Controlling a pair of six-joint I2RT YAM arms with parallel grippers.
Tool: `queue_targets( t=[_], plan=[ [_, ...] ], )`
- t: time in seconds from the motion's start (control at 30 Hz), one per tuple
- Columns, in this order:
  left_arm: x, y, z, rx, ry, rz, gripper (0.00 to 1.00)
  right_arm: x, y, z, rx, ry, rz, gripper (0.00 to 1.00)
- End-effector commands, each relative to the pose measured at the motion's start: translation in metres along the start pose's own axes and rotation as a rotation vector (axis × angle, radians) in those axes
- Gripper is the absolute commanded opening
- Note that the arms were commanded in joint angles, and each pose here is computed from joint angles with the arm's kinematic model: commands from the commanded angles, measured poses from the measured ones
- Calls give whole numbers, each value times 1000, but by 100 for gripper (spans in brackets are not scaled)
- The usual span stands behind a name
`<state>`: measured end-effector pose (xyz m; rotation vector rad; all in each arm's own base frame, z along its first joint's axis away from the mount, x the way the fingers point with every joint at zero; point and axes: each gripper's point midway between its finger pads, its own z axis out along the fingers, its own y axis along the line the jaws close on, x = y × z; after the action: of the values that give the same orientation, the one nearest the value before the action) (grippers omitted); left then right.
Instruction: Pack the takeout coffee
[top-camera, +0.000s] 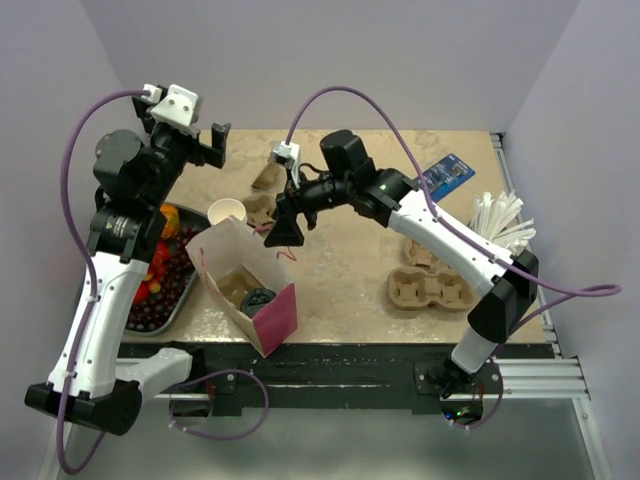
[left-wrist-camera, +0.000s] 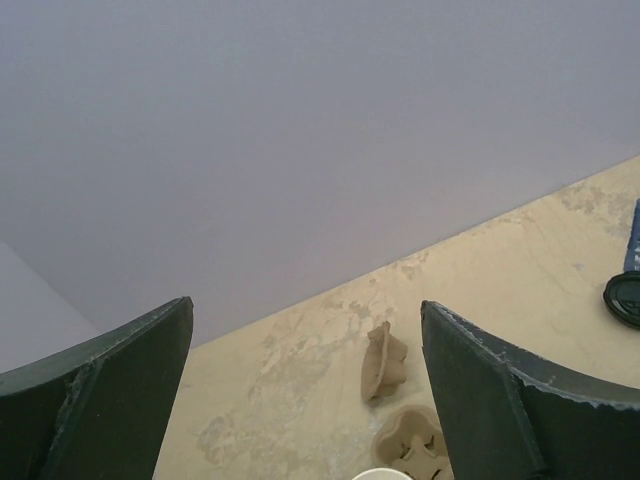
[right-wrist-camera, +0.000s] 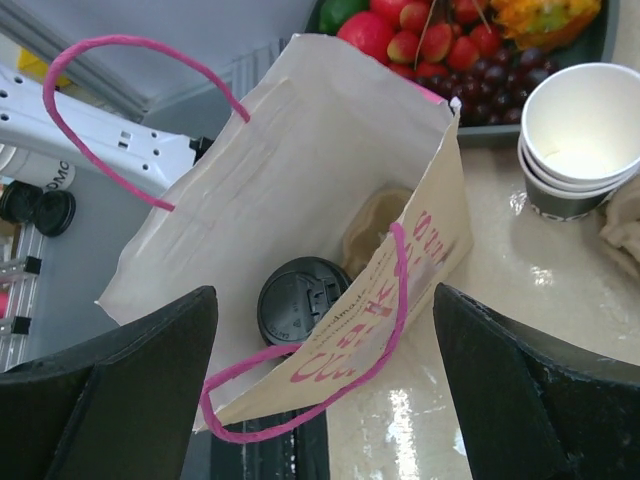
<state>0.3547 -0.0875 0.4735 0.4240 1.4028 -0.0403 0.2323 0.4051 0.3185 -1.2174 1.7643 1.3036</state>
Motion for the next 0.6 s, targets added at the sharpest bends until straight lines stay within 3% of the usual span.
queue_targets(
  t=[0.0,0.33,0.5,0.53,0.57],
  plan=[
    [-12,11,-22,-35,-40,-19,100,5,4,9,34,33,-4,91],
    [-11,10,-35,-30,-51,-8,100,39,-3,34,137,149,29,83],
    [-10,10,-34,-31,-48,-10,100,38,0,35,130,153,6,51],
    [-10,10,-34,-30,-50,-10,100,37,0,34,130,152,-11,34],
    [-10,10,-33,-30,-50,-8,100,36,0,32,137,152,-19,24]
  ],
)
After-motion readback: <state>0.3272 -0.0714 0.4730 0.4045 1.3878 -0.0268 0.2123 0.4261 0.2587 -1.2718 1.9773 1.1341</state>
